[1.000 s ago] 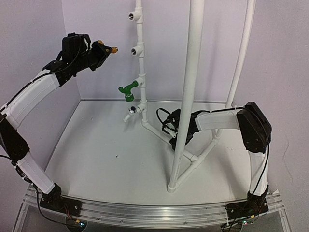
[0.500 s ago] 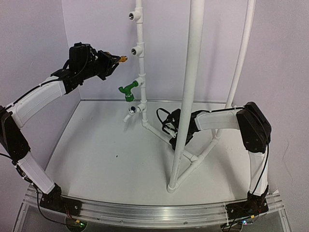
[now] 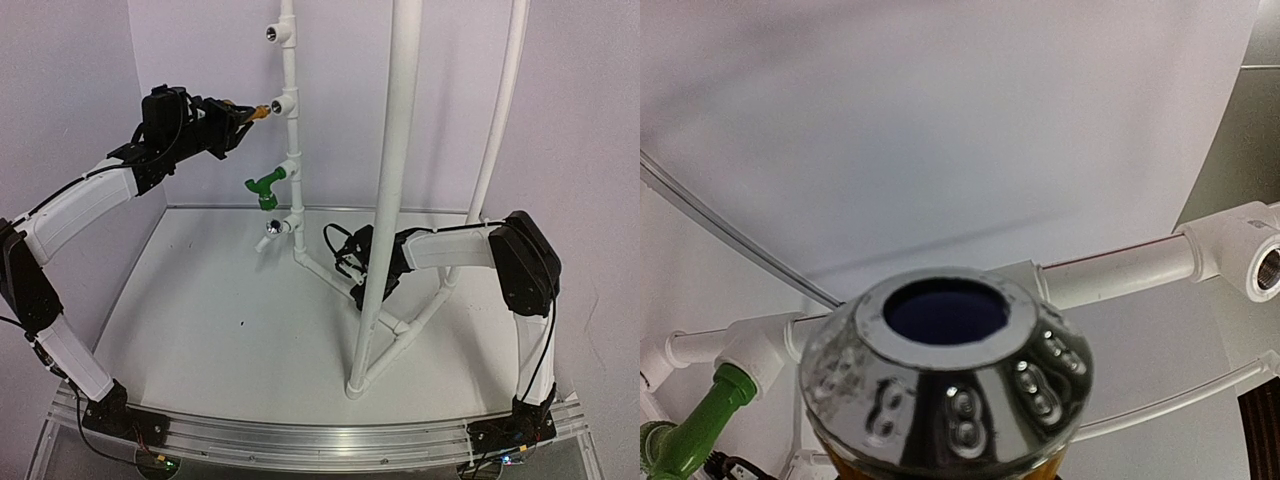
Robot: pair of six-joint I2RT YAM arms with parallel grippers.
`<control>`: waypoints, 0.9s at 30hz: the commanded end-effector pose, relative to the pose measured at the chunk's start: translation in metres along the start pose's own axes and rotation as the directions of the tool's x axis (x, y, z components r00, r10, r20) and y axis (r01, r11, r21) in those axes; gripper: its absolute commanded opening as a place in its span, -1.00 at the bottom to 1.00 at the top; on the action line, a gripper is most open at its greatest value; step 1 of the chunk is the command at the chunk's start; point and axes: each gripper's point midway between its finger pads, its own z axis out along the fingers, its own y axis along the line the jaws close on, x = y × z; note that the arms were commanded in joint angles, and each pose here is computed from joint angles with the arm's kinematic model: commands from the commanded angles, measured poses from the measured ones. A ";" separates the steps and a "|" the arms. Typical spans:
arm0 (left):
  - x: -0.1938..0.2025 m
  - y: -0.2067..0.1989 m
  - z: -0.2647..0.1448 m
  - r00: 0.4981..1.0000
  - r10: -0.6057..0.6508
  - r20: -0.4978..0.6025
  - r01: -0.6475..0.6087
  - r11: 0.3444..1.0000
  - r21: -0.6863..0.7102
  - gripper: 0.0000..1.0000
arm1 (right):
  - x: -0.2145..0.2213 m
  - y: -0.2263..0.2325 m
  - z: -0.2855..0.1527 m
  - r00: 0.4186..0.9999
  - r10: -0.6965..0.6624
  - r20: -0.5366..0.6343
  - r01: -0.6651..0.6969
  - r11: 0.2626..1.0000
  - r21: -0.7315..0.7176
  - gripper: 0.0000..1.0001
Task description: Install the water faucets
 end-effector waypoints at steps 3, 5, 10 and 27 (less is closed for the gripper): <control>0.001 -0.049 -0.011 1.000 0.012 -0.005 -0.011 0.990 0.143 -1.00 | -0.026 0.027 0.008 0.997 -0.004 0.074 0.009 0.998 -0.059 -1.00; 0.002 -0.049 -0.009 1.000 0.012 -0.013 -0.010 0.989 0.146 -1.00 | -0.027 0.028 0.007 0.997 -0.005 0.075 0.009 0.998 -0.059 -1.00; 0.008 -0.049 -0.006 1.000 0.006 -0.029 -0.002 0.989 0.148 -1.00 | -0.028 0.030 0.007 0.997 -0.007 0.078 0.012 0.998 -0.058 -1.00; -0.012 -0.020 -0.004 0.982 -0.156 0.103 0.150 0.987 0.061 -1.00 | -0.029 0.044 0.007 0.997 -0.019 0.078 0.024 0.998 -0.066 -1.00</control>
